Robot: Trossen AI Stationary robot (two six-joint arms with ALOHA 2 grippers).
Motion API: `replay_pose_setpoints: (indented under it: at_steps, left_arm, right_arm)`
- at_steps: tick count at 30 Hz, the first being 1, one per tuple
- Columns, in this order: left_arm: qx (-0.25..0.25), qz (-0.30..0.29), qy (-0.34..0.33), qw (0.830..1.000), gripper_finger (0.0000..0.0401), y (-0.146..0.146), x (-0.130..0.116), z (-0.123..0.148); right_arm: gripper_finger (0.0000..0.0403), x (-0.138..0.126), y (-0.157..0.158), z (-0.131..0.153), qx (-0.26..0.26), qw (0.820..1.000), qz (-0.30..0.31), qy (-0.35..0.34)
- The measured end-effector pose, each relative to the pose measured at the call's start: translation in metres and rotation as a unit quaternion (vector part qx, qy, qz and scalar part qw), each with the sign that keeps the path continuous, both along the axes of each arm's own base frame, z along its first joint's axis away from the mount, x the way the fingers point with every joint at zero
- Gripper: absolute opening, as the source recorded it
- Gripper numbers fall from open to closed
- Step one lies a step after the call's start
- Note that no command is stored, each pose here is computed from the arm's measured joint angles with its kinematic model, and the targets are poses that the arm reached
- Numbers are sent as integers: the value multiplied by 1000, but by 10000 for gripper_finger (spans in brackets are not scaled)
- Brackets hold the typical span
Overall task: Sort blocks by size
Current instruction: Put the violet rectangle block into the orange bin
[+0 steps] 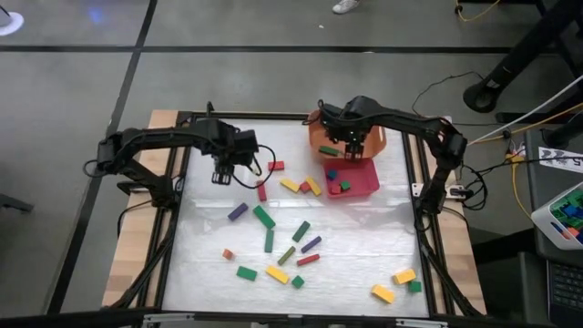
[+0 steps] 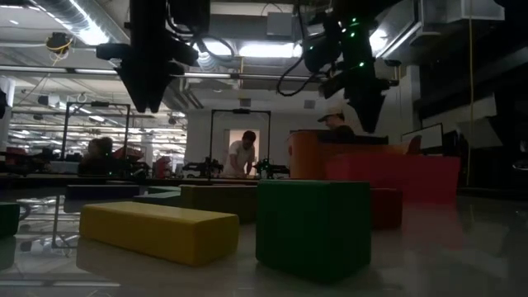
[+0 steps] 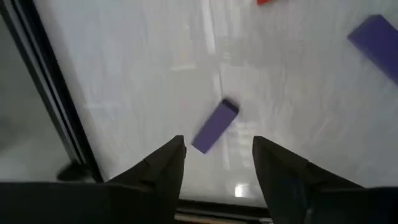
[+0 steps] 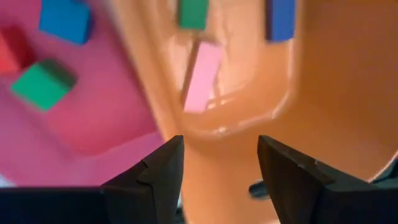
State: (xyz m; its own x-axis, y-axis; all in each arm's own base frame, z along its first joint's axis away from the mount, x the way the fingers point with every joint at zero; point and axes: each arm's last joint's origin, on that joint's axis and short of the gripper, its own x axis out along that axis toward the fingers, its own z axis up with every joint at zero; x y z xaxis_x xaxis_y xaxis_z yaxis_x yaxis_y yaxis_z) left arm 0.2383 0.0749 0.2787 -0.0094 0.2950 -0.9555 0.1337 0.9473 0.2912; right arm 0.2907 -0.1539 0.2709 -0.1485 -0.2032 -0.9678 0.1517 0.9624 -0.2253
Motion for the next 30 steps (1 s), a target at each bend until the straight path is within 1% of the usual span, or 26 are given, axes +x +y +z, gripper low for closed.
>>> replay_pose_setpoints:
  at_steps: [3, 6, 10, 12, 14, 16, 18, 23, 25, 28, 30]
  left_arm:
    - [-9, -8, 6, 1000, 180, 10, -1, -2]
    - [-29, -2, 9, 1000, 180, 20, 0, -7]
    - [-50, 5, 27, 998, 180, 31, 2, -17]
    - [-55, 4, 39, 998, 180, 35, 3, -22]
    - [-61, 0, 53, 997, 180, 38, 5, -27]
    - [-67, -8, 66, 996, 180, 41, 5, -35]
    - [-75, -21, 79, 994, 180, 42, 2, -47]
    - [-96, -57, 118, 987, 180, 37, -11, -81]
    - [-92, -67, 121, 986, 180, 36, -15, -92]
    - [-65, -73, 118, 988, 180, 36, -17, -107]
    - [-57, -71, 111, 990, 180, 37, -19, -114]
  right_arm:
    - [202, -9, 5, 16, -8, 1000, 4, -16]
    - [202, -23, 11, 39, -23, 998, 4, -56]
    - [202, -45, 22, 73, -29, 989, 3, -142]
    - [202, -55, 29, 86, -24, 981, 8, -195]
    - [202, -66, 38, 93, -18, 970, 16, -241]
    - [202, -80, 46, 95, -8, 960, 25, -279]
    - [202, -94, 55, 90, -3, 953, 29, -300]
    - [202, -135, 75, 74, -17, 933, -9, -359]
    - [202, -150, 83, 68, -22, 924, -23, -382]
    - [202, -172, 94, 61, -28, 906, -45, -419]
    - [202, -182, 100, 56, -30, 895, -62, -441]
